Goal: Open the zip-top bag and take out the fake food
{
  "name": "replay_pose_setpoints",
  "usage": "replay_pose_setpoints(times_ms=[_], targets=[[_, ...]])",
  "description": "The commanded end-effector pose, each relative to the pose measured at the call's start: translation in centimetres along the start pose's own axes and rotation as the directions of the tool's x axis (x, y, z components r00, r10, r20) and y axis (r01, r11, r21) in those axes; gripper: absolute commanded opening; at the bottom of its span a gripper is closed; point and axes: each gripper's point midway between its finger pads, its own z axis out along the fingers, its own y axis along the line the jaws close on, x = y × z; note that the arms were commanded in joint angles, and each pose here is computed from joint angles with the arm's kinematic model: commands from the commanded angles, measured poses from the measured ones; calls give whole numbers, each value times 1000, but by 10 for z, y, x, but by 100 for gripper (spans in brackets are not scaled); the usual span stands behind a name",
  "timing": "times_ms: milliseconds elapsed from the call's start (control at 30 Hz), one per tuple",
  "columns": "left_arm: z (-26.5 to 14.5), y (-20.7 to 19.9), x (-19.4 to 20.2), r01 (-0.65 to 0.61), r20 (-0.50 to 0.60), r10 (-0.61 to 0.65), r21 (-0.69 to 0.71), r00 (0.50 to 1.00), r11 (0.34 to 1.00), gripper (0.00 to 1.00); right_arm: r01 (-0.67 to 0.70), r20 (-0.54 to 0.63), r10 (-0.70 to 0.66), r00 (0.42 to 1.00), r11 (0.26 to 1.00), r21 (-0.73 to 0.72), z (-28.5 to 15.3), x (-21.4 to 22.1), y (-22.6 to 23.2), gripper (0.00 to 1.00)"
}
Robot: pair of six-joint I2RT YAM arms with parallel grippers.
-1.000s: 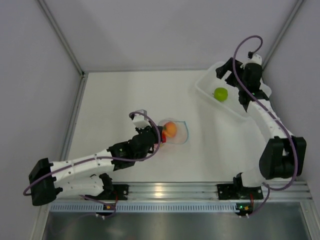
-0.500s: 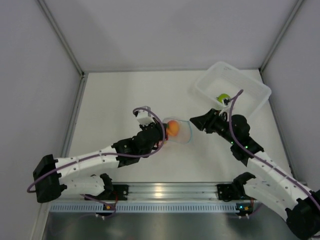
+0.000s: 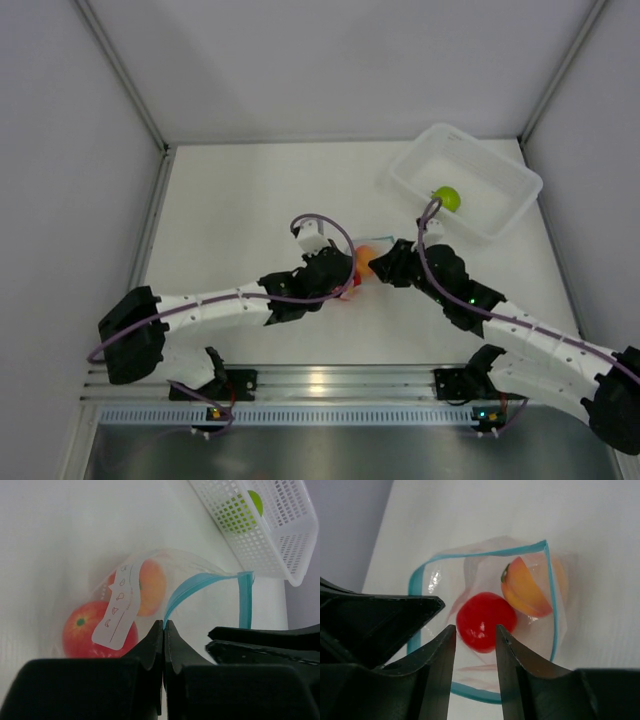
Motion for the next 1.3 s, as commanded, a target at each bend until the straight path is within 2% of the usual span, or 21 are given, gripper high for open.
replay_pose_setpoints(times_ms=[0,167,400,700,933,1067,1100,1167,1267], targets=[[2,-28,-8,89,2,-89,52,996,995,0,80,-37,-77,996,994,80,8,8,-9,38],[11,-22,4,88,-17,-87,27,996,996,0,109,-58,-102,993,987,115,30,15,-16,40],[20,-21,16,62,-39,-62,10,997,998,0,58,-3,-59,998,978,199,62,3,-19,49],[22,-27,24,43,-77,-41,25,996,999,0,-116,132,85,988,963,243,84,-6,-29,50],[11,-52,9,65,-80,-57,102,995,993,0,-117,99,94,991,961,251,92,4,-32,48],[5,-62,-12,152,-31,-150,112,988,982,0,-113,88,92,992,956,270,87,12,-41,44],[4,-65,-15,209,-29,-207,111,978,972,0,-101,83,79,993,948,302,84,15,-48,43],[4,-67,-19,291,-22,-291,105,957,951,0,-70,78,46,996,939,336,80,15,-57,41],[5,-77,-22,332,-30,-330,115,943,936,0,18,66,-51,997,902,432,67,9,-77,40]])
